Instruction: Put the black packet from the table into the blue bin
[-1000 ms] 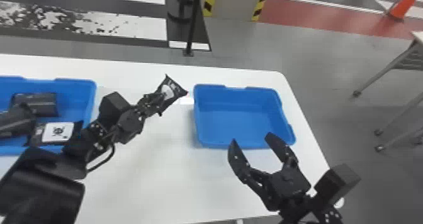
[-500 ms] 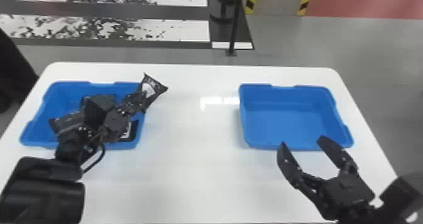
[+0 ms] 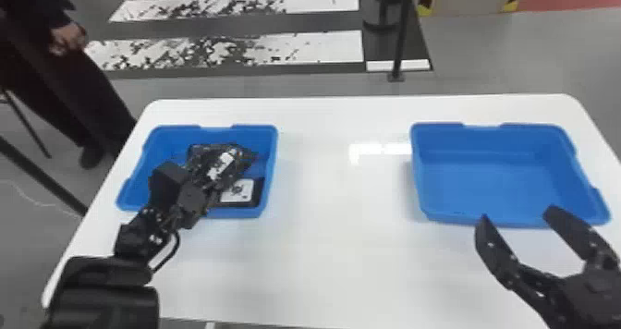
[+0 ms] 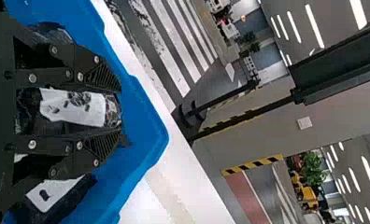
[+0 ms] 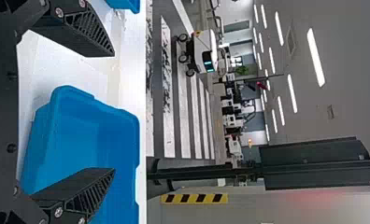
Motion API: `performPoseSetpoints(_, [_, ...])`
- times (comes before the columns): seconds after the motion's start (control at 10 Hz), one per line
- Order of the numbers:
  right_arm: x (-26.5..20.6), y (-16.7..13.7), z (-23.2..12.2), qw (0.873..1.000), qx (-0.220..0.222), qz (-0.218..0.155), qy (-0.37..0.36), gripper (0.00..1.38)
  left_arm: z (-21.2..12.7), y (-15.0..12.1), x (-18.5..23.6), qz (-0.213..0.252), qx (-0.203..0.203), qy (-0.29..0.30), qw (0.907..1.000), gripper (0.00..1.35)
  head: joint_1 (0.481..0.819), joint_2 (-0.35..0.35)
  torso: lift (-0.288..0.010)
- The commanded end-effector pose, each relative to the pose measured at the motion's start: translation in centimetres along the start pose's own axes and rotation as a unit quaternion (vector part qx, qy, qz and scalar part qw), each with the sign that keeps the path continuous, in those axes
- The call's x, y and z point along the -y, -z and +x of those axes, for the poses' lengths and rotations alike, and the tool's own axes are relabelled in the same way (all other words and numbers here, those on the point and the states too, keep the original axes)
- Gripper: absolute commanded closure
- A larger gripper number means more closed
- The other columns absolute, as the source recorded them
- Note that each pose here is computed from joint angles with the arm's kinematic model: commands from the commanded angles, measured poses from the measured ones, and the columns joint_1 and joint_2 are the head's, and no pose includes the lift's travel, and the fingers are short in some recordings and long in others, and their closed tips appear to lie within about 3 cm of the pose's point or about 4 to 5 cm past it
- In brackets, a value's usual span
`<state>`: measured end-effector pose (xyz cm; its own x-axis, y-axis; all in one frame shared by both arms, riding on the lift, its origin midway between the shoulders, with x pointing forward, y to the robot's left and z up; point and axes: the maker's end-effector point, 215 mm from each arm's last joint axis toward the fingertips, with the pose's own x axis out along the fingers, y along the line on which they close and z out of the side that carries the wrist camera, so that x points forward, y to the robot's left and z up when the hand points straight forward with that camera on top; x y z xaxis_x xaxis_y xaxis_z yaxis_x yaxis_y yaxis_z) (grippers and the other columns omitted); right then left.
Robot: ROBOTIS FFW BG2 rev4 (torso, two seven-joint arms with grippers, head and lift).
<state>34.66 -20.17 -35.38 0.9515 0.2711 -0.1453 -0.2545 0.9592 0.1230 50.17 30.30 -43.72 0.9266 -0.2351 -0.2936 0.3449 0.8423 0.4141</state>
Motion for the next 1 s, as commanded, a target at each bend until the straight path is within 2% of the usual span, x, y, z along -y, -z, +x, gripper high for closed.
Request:
performPoseSetpoints(0.0, [0.0, -0.1, 0.0, 1.000, 0.000, 0.000, 0.000, 0.14, -1.9, -0.7, -1.0, 0.003, 0.008, -0.016, 0.9998, 0.08, 0.695, 0.130, -0.110])
performPoseSetpoints(0.1, [0.0, -0.1, 0.0, 1.000, 0.000, 0.000, 0.000, 0.14, -3.4, -1.3, -1.5, -0.003, 0.020, -0.027, 0.9994, 0.17, 0.695, 0.140, -0.110])
performPoseSetpoints(0.2, [0.0, 0.0, -0.1, 1.000, -0.001, 0.000, 0.000, 0.14, -5.7, -1.7, -2.2, -0.009, 0.032, -0.045, 0.9984, 0.19, 0.695, 0.151, -0.110])
performPoseSetpoints(0.3, [0.0, -0.1, 0.0, 1.000, -0.001, -0.002, 0.000, 0.14, -9.3, -2.1, -3.3, -0.010, 0.044, -0.076, 0.9961, 0.20, 0.695, 0.158, -0.110])
performPoseSetpoints(0.5, [0.0, -0.1, -0.2, 1.000, -0.001, -0.003, 0.000, 0.14, -16.6, -3.6, -6.5, 0.021, 0.063, -0.128, 0.9896, 0.20, 0.695, 0.215, -0.110])
performPoseSetpoints(0.7, [0.0, -0.2, -0.2, 1.000, -0.001, -0.004, 0.000, 0.14, -20.4, -5.9, -6.7, 0.003, 0.094, -0.160, 0.9826, 0.20, 0.695, 0.285, -0.110])
performPoseSetpoints(0.8, [0.0, -0.2, -0.2, 1.000, -0.001, -0.003, 0.001, 0.14, -21.6, -6.8, -6.2, -0.012, 0.113, -0.167, 0.9794, 0.20, 0.695, 0.291, -0.110])
performPoseSetpoints(0.9, [0.0, -0.1, -0.2, 1.000, -0.002, -0.004, 0.001, 0.14, -22.3, -6.9, -5.4, -0.049, 0.127, -0.174, 0.9753, 0.20, 0.695, 0.293, -0.110])
